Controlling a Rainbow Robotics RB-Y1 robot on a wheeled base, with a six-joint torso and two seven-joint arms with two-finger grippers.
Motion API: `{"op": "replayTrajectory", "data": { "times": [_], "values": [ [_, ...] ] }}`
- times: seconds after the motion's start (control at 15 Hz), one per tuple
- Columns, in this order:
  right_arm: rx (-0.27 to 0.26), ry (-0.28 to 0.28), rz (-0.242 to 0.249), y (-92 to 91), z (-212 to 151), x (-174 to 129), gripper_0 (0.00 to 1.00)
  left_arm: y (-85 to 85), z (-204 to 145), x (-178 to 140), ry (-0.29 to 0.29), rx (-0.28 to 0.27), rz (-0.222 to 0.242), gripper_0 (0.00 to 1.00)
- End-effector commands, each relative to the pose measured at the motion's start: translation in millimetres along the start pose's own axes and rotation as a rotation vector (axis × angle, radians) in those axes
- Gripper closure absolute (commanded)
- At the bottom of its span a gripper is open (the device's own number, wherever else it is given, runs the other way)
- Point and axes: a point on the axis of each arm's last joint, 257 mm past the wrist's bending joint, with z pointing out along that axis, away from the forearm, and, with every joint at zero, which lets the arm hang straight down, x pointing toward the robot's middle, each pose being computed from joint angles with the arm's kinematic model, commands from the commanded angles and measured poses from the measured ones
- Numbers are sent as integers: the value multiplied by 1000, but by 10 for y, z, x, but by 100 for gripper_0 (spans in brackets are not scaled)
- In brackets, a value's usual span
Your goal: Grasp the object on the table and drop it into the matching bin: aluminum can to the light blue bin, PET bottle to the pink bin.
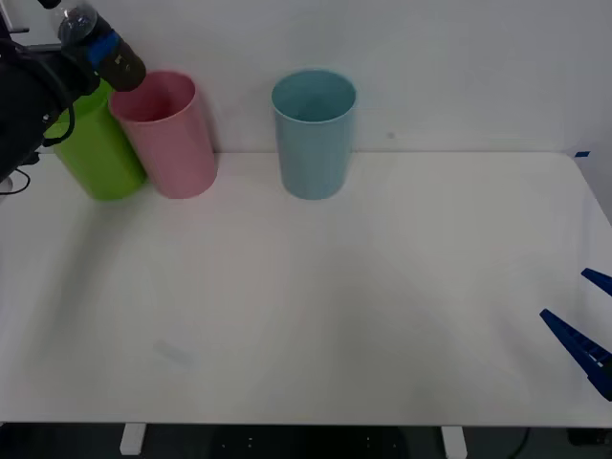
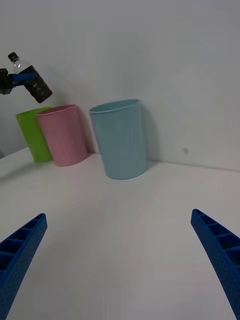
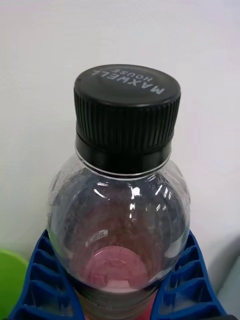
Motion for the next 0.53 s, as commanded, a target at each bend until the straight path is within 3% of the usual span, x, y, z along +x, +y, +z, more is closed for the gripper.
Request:
{"op": "replayTrajectory", "data": {
  "times": [0.07, 0.2, 0.53],
  "values": [
    [0, 0, 0, 0, 0, 0, 0, -54, 212, 6, 38, -2, 40, 100],
    [0, 0, 0, 0, 0, 0, 0, -74, 302, 34, 62, -5, 66, 100],
    [0, 0, 0, 0, 0, 0, 0, -94, 321, 59, 68, -4, 70, 100]
  ]
}}
